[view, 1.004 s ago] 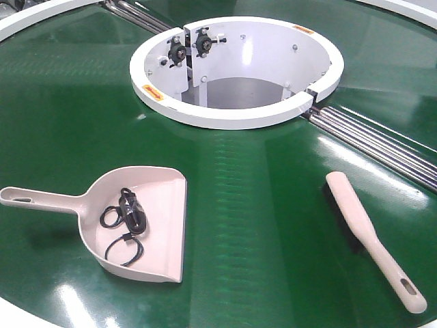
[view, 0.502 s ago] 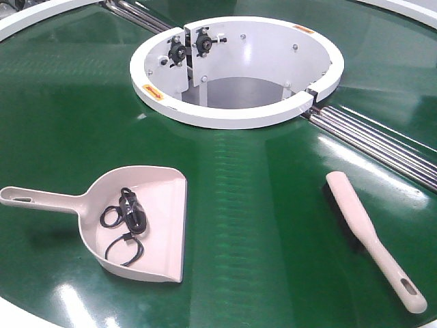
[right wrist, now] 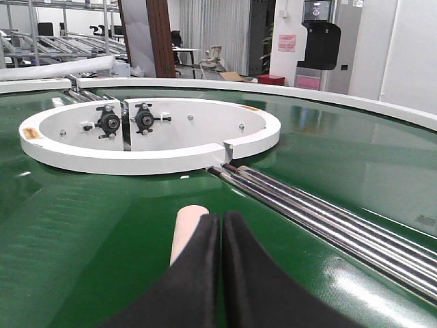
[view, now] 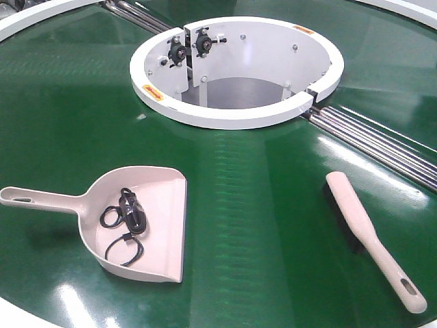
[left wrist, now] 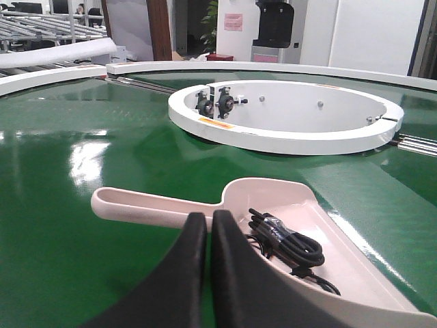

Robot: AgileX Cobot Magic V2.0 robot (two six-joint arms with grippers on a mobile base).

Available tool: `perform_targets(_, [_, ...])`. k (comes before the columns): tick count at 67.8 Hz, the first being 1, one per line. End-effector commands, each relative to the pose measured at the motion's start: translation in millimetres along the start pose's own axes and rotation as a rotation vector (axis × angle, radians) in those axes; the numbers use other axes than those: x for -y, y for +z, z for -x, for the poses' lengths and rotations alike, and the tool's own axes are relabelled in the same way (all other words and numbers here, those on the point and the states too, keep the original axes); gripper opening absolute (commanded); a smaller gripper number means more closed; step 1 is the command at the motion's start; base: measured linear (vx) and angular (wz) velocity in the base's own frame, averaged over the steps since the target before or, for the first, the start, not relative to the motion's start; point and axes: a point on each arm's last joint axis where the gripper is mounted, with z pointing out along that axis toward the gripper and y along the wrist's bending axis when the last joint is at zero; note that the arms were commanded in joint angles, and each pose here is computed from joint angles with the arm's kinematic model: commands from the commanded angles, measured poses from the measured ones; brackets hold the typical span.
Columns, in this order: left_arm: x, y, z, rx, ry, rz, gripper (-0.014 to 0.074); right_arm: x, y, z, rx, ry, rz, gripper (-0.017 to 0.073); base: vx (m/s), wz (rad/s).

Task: Clean and inspect green conveyor with broom and dustpan

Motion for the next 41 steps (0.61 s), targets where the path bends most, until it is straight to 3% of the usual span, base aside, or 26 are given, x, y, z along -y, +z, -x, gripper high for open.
perform_targets(1, [0.3,0.4,-3.4,0.053,-0.010,-0.003,-0.0008,-0.8,-0.7,0.4,0.071,-0.014,0.005,-0.0010,0.00,0.00])
perform_targets(41, [0.3,0.4,-3.4,0.053,-0.010,-0.003,-0.0008,-0.8,-0.7,0.4,0.071,-0.014,0.005,-0.0010,0.00,0.00])
